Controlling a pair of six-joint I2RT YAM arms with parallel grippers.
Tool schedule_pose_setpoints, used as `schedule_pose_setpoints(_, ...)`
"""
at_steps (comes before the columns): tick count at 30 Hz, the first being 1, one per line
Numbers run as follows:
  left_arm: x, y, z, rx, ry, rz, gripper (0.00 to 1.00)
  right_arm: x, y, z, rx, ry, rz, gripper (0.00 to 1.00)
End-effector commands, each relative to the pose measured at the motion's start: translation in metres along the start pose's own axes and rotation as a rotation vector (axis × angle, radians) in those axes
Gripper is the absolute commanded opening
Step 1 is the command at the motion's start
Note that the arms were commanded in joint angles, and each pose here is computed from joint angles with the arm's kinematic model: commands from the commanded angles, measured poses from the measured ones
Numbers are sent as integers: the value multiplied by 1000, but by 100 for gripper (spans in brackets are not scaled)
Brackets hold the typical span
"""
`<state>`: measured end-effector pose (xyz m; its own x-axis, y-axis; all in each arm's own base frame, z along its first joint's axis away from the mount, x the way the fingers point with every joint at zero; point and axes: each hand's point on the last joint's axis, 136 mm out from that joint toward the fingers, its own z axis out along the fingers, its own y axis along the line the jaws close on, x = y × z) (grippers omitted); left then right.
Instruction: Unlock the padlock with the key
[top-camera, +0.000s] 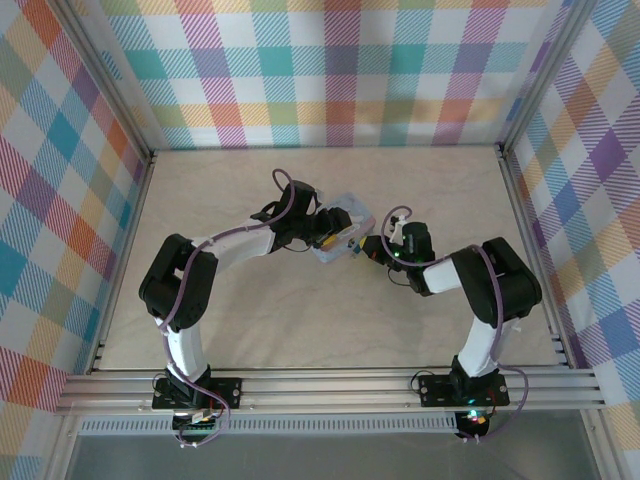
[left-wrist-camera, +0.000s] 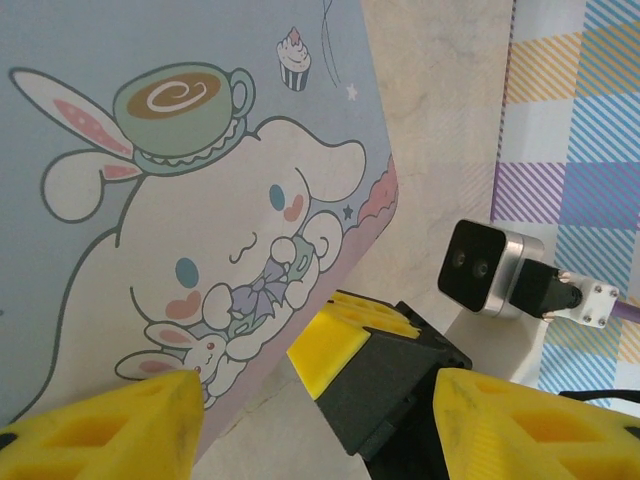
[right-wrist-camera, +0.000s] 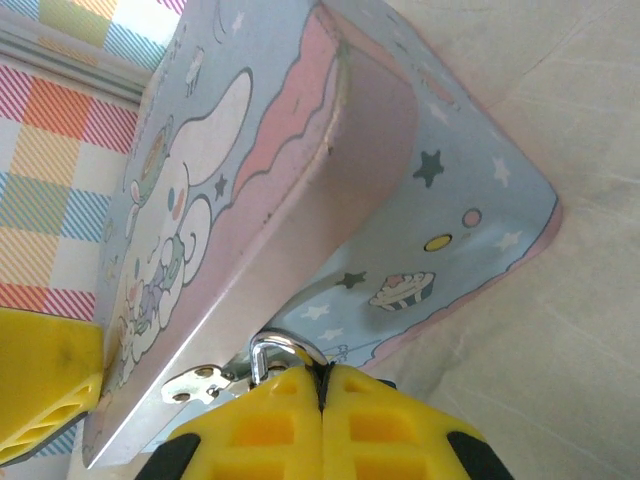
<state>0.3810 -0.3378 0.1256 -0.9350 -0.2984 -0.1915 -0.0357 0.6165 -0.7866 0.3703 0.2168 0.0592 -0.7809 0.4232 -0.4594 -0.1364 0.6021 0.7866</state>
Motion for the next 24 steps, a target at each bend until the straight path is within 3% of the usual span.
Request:
schedule_pose_setpoints(1, 11, 8, -9, -53, 13, -8, 65, -5, 8, -9, -2, -24, -51, 0)
schedule_pose_setpoints(16, -13, -26, -74, -55, -161, 84, 76, 10, 23, -57, 99, 80, -176, 0)
schedule_pose_setpoints(24, -20, -4, -128, -238, -314, 185, 79, 35, 25, -94, 187, 227, -182, 0)
